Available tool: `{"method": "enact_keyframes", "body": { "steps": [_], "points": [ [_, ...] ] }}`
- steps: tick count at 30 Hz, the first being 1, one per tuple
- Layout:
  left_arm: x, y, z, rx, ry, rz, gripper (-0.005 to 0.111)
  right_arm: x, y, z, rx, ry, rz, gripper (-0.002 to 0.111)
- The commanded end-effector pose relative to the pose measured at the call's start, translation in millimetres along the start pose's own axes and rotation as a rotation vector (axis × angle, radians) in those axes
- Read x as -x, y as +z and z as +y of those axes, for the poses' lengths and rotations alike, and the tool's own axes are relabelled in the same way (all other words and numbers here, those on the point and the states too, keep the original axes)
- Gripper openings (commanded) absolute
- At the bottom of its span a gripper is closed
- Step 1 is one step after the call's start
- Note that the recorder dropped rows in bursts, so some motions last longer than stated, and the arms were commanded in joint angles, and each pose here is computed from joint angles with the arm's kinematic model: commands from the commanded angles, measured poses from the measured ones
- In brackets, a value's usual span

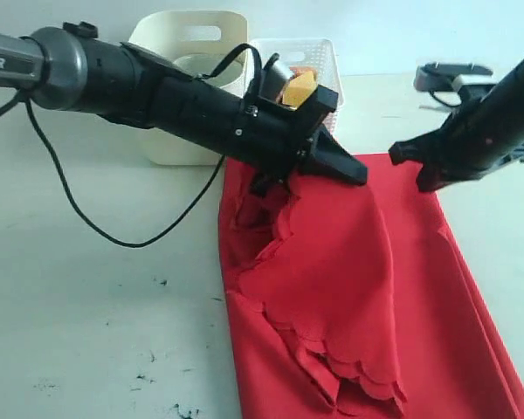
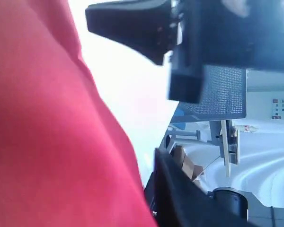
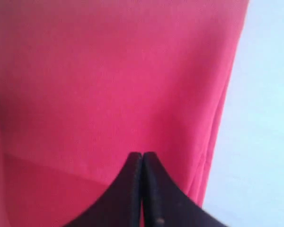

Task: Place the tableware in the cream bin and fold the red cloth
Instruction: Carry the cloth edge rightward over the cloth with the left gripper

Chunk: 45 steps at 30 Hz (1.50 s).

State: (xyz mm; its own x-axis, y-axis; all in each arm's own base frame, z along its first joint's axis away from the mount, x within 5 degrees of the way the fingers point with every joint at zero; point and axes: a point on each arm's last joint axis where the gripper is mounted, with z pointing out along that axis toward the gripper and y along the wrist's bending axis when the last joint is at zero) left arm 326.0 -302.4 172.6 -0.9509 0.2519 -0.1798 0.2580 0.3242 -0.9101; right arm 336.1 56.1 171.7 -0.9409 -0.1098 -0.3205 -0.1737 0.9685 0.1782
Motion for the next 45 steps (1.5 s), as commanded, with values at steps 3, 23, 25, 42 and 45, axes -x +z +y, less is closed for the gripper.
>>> {"method": "enact_keyframes", "body": {
  "steps": [3, 23, 25, 42, 45],
  "points": [
    [1, 35, -15.8, -0.053, 0.200, 0.024, 0.055, 15, -56, -1, -0.130, -0.055, -0.110, 0.000],
    [-10, -13, -60.1, 0.380, 0.641, 0.424, 0.066, 21, -67, 3, -0.113, -0.029, -0.206, 0.000],
    [-9, -21, -55.4, 0.499, 0.621, 0.444, 0.066, 21, -67, 3, -0.106, -0.023, -0.207, 0.000],
    [35, -23, 42.2, 0.588, 0.190, 0.070, 0.045, 20, -66, 7, -0.066, -0.018, -0.200, 0.000],
    [39, -20, 44.8, 0.515, 0.125, 0.022, 0.052, 21, -66, 7, -0.067, -0.019, -0.209, 0.000]
  ]
}}
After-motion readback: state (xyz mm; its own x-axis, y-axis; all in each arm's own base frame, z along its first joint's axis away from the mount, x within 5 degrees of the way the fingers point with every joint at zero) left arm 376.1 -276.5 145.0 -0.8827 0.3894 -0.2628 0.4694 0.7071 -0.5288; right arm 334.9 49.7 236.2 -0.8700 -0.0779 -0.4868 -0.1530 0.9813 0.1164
